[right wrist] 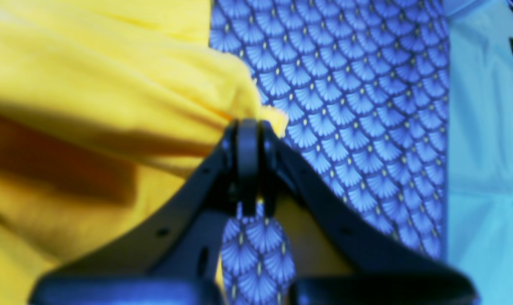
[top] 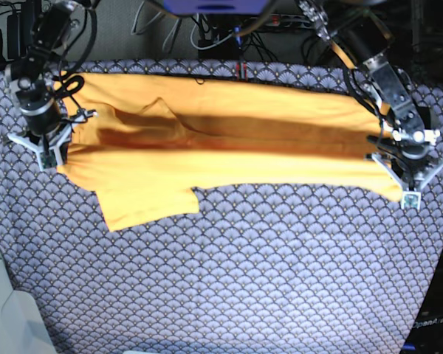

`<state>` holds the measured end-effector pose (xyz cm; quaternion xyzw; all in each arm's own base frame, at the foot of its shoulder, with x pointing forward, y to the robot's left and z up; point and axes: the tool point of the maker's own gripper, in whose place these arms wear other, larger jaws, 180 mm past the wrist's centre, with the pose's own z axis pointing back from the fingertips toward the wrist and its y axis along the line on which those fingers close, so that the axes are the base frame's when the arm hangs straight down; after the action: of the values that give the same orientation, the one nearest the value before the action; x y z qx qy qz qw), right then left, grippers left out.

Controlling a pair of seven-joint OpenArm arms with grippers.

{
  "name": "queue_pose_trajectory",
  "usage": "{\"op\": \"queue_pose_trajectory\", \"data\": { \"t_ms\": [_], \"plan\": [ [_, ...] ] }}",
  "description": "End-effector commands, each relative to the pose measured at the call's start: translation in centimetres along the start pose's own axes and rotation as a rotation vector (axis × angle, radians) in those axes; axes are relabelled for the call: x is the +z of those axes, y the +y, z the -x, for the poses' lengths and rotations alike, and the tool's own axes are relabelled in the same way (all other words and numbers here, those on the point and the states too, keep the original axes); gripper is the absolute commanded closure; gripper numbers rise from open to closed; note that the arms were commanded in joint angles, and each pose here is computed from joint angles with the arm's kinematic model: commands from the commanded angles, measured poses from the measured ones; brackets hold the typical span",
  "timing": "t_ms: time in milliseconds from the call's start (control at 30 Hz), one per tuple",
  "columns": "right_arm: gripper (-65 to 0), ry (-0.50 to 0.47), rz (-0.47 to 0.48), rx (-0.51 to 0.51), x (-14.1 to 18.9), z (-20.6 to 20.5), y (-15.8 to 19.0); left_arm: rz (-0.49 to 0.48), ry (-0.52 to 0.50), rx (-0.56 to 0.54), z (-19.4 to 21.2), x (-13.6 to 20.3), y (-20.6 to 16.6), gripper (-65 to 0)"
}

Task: Fold the T-shirt properly
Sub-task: 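Lift the hem corners and fold them over toward the folded edge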

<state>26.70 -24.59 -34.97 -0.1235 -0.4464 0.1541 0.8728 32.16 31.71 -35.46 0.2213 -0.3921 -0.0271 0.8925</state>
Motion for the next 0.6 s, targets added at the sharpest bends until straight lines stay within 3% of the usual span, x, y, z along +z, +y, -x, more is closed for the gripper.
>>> {"op": "queue_pose_trajectory", "data": {
  "t_ms": [0, 567],
  "plan": [
    [0.0, -0.050, 0.018, -0.010, 0.7, -1.0, -0.6, -0.039, -0.066, 0.005, -2.1, 0.6, 1.1, 0.0],
    [0.0, -0.002, -0.096, -0.110, 4.6, 3.4, 2.6, -0.035, 0.020, -0.050, 3.6, 3.9, 0.0, 0.0]
  ]
}}
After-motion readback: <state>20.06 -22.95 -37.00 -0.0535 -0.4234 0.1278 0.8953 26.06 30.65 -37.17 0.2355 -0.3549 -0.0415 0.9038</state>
